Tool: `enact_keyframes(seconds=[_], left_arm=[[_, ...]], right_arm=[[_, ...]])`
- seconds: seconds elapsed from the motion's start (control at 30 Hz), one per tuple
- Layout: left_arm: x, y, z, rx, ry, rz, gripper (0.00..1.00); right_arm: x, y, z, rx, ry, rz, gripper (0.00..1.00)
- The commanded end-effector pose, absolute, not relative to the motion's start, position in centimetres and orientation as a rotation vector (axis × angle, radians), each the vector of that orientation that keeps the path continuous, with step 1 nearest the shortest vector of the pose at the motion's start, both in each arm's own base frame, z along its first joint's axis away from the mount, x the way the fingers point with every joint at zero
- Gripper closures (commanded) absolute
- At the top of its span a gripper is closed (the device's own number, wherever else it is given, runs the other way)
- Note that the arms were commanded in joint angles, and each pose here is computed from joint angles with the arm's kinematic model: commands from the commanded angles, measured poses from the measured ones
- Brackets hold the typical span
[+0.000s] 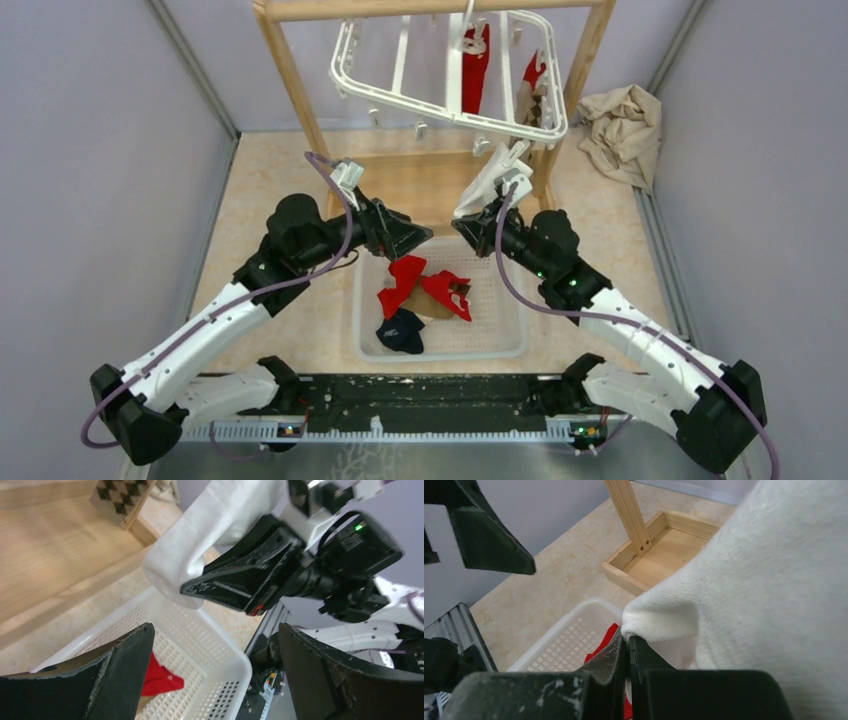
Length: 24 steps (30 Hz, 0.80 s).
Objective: Remove the socks clipped to the hanger
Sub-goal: Remove the sock from the hanger.
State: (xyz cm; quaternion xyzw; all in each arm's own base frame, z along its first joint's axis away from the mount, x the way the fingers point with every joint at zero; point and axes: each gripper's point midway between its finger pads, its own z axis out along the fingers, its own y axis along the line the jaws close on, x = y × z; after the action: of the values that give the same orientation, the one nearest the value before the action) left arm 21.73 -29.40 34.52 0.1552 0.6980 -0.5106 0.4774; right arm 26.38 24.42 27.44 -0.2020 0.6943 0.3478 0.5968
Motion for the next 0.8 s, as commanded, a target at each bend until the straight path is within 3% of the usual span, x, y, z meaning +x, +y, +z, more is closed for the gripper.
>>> enact_keyframes(seconds=[0.0, 0.23, 0.47, 0.77], left_arm=[[21.9, -29.0, 31.8, 0.395, 1.727, -1.187, 0.01], [22.2, -28.4, 30.4, 0.394, 1.668, -1.167, 0.01], [21.8, -29.7, 33.1, 0.475, 1.54, -1.26, 0.01], [23.5, -31.1, 34.8, 0.539, 1.475, -1.415, 0.01]], right_arm=[[26.0, 26.3, 30.6, -0.504, 1.539, 0.867, 1.0], [22.2, 28.4, 32.6, -0.627, 1.469, 1.104, 1.0], [18.8, 28.3, 33.3, -0.725, 1.433, 1.215, 1.0], [18.4, 28.3, 32.8, -0.751, 1.456, 1.221, 1.0]])
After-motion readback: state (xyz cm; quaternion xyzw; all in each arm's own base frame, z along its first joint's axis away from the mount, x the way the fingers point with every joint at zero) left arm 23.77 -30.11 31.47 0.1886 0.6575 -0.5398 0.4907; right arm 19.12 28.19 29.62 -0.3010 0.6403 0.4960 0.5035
